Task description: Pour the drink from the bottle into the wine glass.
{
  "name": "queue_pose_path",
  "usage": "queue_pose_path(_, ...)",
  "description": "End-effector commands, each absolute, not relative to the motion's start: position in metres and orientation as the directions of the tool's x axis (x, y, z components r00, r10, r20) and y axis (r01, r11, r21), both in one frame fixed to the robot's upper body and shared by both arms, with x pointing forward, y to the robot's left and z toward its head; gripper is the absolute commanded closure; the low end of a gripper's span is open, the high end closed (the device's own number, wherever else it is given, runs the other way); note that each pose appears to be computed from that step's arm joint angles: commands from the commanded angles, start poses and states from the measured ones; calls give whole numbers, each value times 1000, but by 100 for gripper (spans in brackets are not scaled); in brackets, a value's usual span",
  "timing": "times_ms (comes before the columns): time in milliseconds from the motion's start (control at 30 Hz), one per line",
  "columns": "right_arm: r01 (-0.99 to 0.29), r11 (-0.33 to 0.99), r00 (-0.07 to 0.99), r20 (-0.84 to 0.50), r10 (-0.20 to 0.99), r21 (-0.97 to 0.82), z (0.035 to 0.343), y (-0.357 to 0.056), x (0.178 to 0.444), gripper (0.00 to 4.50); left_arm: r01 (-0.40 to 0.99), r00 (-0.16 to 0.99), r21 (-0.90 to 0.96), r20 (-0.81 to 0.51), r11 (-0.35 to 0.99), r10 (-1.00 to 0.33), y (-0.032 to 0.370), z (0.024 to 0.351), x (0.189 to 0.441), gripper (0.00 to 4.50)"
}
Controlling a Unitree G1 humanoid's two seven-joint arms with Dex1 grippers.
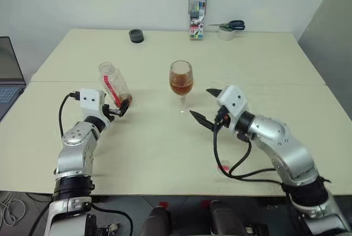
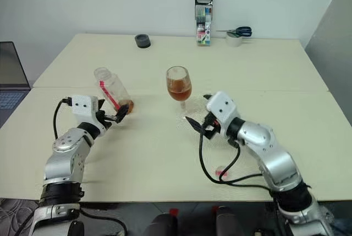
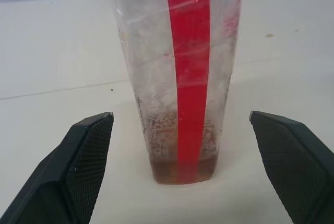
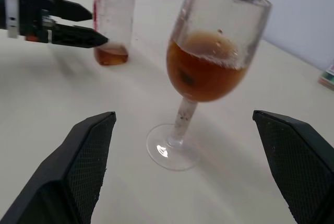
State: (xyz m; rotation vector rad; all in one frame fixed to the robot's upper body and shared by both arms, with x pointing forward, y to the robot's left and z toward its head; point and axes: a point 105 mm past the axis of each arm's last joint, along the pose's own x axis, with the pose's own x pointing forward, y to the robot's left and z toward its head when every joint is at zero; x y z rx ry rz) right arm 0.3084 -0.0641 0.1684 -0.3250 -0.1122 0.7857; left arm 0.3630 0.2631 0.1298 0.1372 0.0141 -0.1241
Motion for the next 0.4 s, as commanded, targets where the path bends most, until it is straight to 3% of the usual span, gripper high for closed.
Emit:
queue_pose_path(33, -599, 742, 762, 68, 644, -301, 162, -76, 311, 0, 141, 989, 171, 11, 975, -145, 253, 137, 353, 3)
queue_pose_path(267, -342, 936, 916, 193, 353, -89, 151, -108, 330, 0, 121, 990, 142, 49, 982, -129, 248, 135, 343, 3)
queue_pose_path(400, -319, 943, 918, 213, 333, -98, 151, -109, 332, 0, 101, 992, 152, 60, 983, -111, 250, 134, 338, 3)
